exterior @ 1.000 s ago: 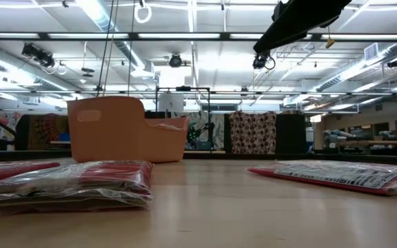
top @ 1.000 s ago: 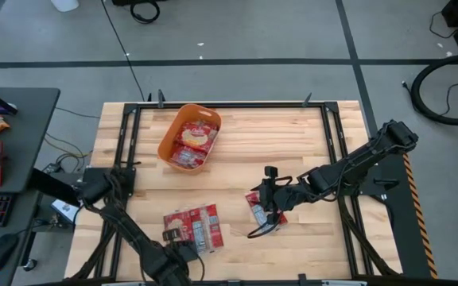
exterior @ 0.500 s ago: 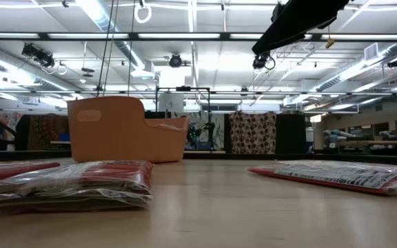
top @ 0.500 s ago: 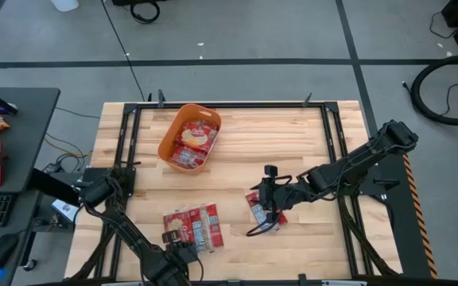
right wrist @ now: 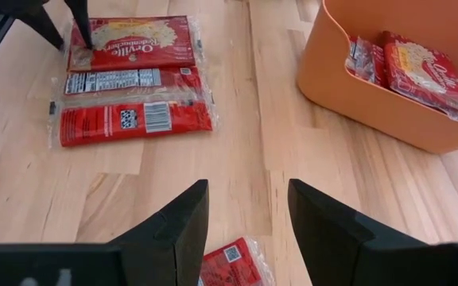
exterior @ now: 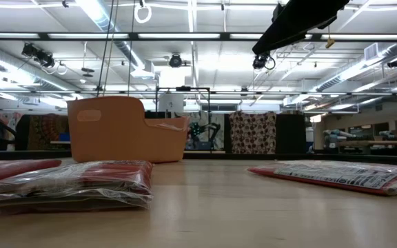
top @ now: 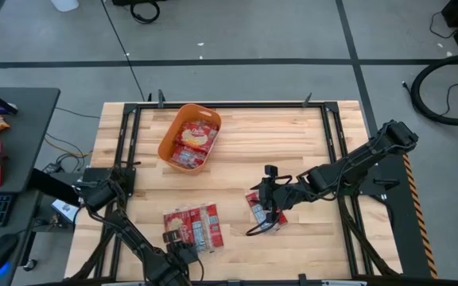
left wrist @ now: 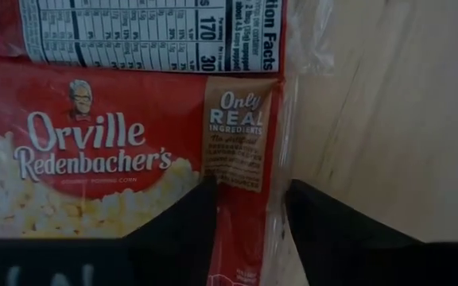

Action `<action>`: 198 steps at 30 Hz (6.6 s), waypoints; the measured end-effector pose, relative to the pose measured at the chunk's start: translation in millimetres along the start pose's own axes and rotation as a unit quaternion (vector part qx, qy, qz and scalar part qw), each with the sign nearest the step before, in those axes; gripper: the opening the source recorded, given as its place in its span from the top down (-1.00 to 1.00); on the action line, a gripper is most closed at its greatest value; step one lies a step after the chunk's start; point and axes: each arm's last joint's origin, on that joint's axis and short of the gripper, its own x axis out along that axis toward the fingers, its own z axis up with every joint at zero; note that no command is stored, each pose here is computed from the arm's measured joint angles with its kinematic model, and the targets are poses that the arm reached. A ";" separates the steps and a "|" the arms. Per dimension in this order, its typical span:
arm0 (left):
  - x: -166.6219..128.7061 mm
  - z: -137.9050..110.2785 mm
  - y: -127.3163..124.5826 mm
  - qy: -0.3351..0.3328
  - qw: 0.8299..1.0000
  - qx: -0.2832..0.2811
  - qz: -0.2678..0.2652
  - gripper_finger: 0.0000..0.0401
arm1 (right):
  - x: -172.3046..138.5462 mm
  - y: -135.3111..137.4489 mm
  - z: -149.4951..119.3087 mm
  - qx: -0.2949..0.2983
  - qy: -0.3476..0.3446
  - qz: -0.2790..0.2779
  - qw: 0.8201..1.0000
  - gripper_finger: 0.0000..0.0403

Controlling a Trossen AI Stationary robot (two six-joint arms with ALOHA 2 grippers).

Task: Sort popcorn bags into baskets
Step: Stack the popcorn pack on top of the other popcorn into the orange bin

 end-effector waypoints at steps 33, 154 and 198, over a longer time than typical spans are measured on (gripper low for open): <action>-126.5 59.7 104.5 -0.152 0.988 0.026 0.002 0.98 | -2.2 6.0 0.3 0.015 -0.004 0.025 1.000 0.11; -13.2 115.3 101.9 -0.048 0.909 0.410 -0.053 0.99 | -5.8 8.6 -15.0 -0.029 0.063 0.019 0.997 0.11; -44.6 165.1 437.6 -0.011 0.968 -0.245 0.059 0.80 | -6.2 8.6 -13.1 -0.067 0.048 -0.004 0.997 0.11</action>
